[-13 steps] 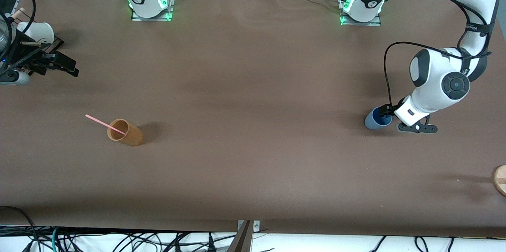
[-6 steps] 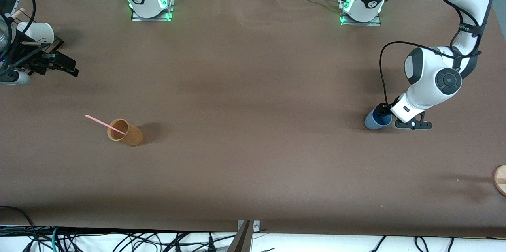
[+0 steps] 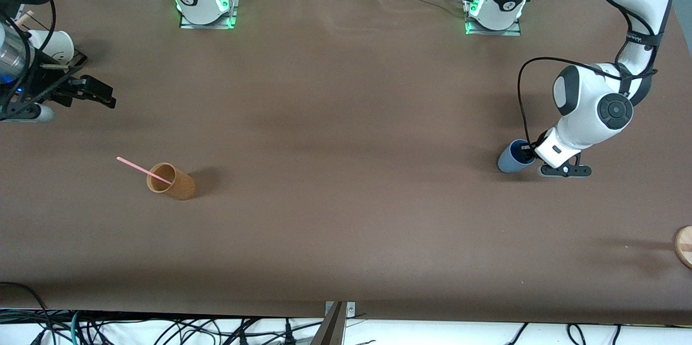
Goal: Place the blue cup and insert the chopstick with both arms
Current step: 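Carry the blue cup toward the table middle while the right gripper reaches the chopstick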
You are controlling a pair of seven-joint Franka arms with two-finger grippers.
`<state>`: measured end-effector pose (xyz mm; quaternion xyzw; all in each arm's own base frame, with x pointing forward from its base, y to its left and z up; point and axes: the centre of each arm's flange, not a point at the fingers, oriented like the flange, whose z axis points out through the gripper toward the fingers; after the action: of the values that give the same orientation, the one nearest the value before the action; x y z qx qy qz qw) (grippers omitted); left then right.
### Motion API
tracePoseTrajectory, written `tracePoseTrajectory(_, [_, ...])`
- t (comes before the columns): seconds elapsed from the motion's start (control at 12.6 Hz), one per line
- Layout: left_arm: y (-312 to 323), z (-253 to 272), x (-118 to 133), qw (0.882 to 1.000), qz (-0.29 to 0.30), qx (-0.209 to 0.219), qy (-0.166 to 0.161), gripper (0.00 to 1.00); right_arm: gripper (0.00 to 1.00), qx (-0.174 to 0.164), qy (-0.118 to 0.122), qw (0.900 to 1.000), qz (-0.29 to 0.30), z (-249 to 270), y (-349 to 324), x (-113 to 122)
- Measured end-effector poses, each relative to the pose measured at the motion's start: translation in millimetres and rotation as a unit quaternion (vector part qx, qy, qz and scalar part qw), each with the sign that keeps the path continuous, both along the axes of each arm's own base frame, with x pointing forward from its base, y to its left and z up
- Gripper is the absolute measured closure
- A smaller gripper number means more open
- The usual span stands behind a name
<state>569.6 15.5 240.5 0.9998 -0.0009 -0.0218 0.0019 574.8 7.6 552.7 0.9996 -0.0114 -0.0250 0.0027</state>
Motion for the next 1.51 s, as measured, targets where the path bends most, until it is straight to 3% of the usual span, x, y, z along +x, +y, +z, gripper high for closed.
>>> tracePoseTrajectory(0.4, [0,16,9,1.000,0.000,-0.002,0.018,0.95,0.00,-0.015,0.024,1.000,0.009,-57,6,26])
tracePoseTrajectory(0.72, [-25,66,37,1.000,-0.022,-0.005,0.020,0.95,0.00,-0.012,0.009,1.000,0.017,-105,-18,54])
tracePoseTrajectory(0.96, [-69,85,45,0.999,-0.047,-0.005,0.015,0.95,0.00,0.014,0.003,0.999,0.036,-133,-41,65])
tracePoseTrajectory(1.27, [-150,103,43,1.000,-0.028,-0.002,0.011,0.95,0.00,0.023,-0.003,0.999,0.044,-165,-48,77])
tracePoseTrajectory(1.51, [-236,121,39,1.000,0.002,-0.005,0.010,0.95,0.00,0.025,0.018,0.998,0.057,-197,-47,80])
